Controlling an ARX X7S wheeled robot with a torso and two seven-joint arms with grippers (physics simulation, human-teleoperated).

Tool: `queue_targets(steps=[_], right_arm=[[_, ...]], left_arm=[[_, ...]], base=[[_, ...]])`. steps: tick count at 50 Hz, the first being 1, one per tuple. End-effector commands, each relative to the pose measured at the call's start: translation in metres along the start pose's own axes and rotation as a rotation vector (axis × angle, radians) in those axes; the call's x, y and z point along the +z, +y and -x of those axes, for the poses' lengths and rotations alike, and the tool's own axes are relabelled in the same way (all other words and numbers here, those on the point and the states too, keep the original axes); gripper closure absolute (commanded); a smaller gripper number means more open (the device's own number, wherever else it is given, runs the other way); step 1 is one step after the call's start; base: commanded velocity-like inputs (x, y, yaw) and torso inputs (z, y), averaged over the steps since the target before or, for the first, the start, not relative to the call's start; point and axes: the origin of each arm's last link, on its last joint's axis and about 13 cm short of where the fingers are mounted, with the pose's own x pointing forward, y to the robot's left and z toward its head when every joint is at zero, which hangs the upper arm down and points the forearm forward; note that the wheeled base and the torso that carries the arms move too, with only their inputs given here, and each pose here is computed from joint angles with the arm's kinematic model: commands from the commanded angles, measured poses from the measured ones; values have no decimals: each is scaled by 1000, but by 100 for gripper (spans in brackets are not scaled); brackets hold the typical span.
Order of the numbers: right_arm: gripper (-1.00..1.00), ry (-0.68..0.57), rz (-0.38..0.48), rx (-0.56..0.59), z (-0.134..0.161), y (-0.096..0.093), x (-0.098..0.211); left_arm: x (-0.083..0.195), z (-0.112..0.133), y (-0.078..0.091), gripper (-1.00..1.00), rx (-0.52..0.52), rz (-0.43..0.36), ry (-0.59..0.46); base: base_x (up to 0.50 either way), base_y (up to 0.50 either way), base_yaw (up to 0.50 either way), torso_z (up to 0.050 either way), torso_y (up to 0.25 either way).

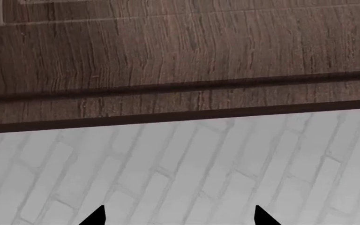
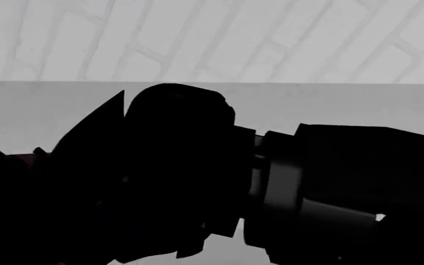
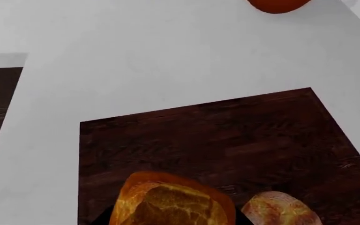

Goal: Place all breads on the cutting board.

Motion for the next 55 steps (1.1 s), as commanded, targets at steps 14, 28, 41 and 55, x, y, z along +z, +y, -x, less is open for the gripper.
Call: queue_targets(steps=[14, 28, 41, 55], right_arm=[[100, 33, -6, 55, -25, -3, -13], [-100, 43, -8, 46, -27, -3, -14], [-100, -10, 54, -4, -7, 4, 3], [-100, -62, 64, -131, 40, 15, 7]], left_arm=[[0, 4, 2, -100, 10, -2, 2], [0, 5, 3, -100, 14, 1, 0], [0, 5, 2, -100, 8, 3, -2], [5, 4, 2, -100, 1, 7, -19]], base=[[0, 0, 0, 0, 0], [0, 0, 0, 0, 1], [0, 0, 0, 0, 0], [0, 0, 0, 0, 0]])
